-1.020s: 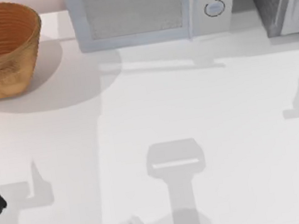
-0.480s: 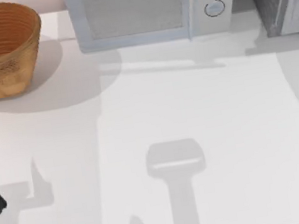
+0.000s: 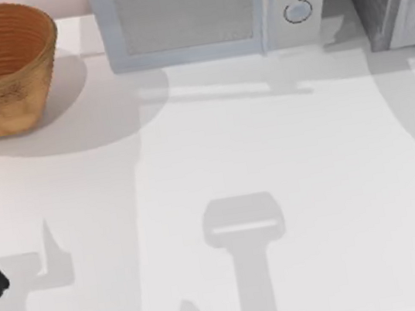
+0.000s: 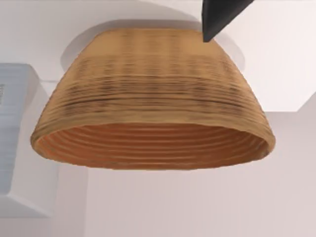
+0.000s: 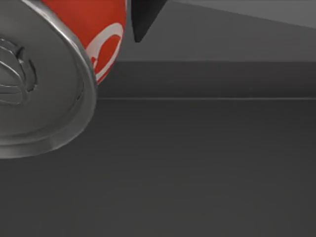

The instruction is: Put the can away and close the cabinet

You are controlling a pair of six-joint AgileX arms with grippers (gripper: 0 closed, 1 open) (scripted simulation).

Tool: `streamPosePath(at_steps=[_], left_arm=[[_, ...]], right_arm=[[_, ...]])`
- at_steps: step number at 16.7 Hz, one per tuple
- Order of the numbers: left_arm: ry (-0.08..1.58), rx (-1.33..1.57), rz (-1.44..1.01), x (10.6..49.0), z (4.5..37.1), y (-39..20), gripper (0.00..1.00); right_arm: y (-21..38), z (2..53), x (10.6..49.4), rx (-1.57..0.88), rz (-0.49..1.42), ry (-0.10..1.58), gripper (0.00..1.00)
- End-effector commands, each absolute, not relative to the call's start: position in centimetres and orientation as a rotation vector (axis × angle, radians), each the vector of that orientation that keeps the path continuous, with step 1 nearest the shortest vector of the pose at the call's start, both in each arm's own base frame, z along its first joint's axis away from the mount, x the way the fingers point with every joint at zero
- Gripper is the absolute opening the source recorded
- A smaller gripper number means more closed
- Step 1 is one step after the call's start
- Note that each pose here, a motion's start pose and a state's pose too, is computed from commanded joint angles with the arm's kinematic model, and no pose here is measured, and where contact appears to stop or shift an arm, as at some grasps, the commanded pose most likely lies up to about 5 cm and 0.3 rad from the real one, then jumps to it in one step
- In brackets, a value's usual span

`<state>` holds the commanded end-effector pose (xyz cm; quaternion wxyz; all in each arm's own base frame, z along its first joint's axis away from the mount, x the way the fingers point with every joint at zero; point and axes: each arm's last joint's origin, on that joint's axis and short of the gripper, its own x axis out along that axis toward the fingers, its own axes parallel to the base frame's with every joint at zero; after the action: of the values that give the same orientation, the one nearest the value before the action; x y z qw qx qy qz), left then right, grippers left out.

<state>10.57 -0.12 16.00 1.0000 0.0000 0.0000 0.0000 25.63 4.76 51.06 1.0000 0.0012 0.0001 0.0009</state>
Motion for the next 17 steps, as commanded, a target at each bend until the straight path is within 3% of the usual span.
streamPosePath(at_steps=[7, 17], left_arm=[[0.0, 0.0, 0.0, 10.6, 16.0, -0.1, 1.0], [0.0, 0.0, 0.0, 10.6, 16.0, -0.1, 1.0]], right_arm=[[4.9, 51.8, 26.6, 0.007, 0.011, -0.007, 0.0], [5.2, 55.0, 35.8, 0.012, 0.014, -0.038, 0.0]])
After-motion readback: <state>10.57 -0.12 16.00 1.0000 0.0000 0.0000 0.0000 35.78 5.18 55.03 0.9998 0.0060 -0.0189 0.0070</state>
